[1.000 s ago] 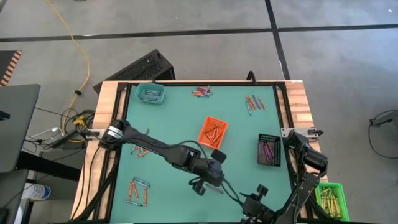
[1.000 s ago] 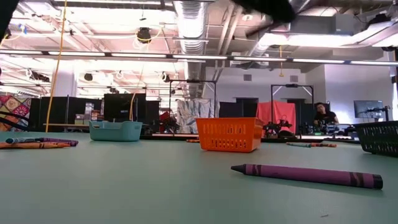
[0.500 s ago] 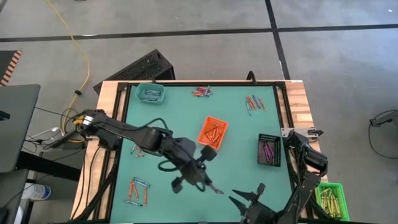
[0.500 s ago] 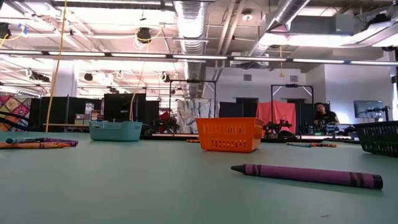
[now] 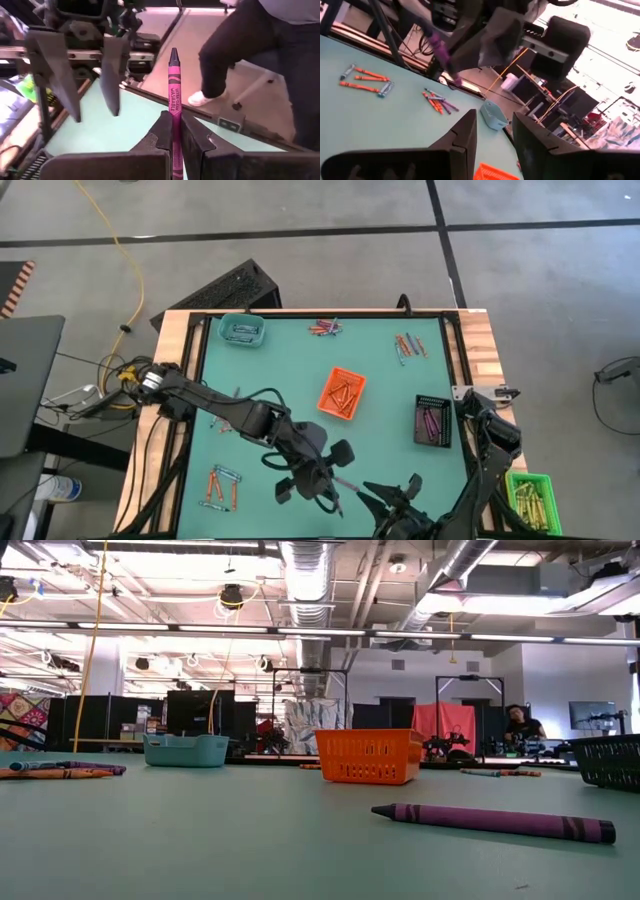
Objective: Sort crayons
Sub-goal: Put the violet crayon into black bin
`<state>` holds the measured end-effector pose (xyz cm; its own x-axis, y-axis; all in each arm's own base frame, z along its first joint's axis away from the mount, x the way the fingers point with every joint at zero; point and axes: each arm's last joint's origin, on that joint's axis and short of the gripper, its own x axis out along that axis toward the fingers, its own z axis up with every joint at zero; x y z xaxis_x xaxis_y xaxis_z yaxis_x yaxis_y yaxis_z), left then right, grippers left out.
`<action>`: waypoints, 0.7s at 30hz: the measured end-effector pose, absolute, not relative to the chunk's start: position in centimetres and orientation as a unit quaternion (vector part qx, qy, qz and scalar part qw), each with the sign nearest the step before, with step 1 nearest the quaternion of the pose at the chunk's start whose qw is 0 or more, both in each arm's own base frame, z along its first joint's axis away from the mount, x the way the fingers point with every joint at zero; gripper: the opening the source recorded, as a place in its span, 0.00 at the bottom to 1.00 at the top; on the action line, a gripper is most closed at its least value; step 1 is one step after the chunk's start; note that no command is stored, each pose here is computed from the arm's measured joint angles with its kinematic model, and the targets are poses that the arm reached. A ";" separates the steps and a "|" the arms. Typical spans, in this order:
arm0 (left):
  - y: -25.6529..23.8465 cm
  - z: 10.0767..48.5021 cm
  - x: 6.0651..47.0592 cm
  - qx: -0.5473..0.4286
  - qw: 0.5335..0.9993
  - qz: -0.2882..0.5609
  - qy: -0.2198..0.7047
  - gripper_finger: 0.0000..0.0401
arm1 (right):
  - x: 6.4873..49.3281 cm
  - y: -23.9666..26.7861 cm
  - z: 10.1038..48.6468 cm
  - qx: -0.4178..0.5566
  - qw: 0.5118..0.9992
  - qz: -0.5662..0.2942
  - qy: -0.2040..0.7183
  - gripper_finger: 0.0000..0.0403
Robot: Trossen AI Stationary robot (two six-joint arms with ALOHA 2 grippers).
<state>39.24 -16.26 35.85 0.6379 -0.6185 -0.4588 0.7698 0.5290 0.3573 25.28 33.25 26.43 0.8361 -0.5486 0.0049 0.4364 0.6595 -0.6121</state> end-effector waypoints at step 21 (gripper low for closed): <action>-12.2 41.1 32.9 0.319 0.877 -0.284 0.220 0.00 | 27.8 27.9 31.7 -0.324 0.868 -0.246 0.284 0.31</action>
<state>32.95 -12.20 41.06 0.7420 -0.3583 -0.5667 0.6387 0.6349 0.4347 27.81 27.92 31.71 0.7176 -0.6117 -0.3330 0.2443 0.6688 -0.7022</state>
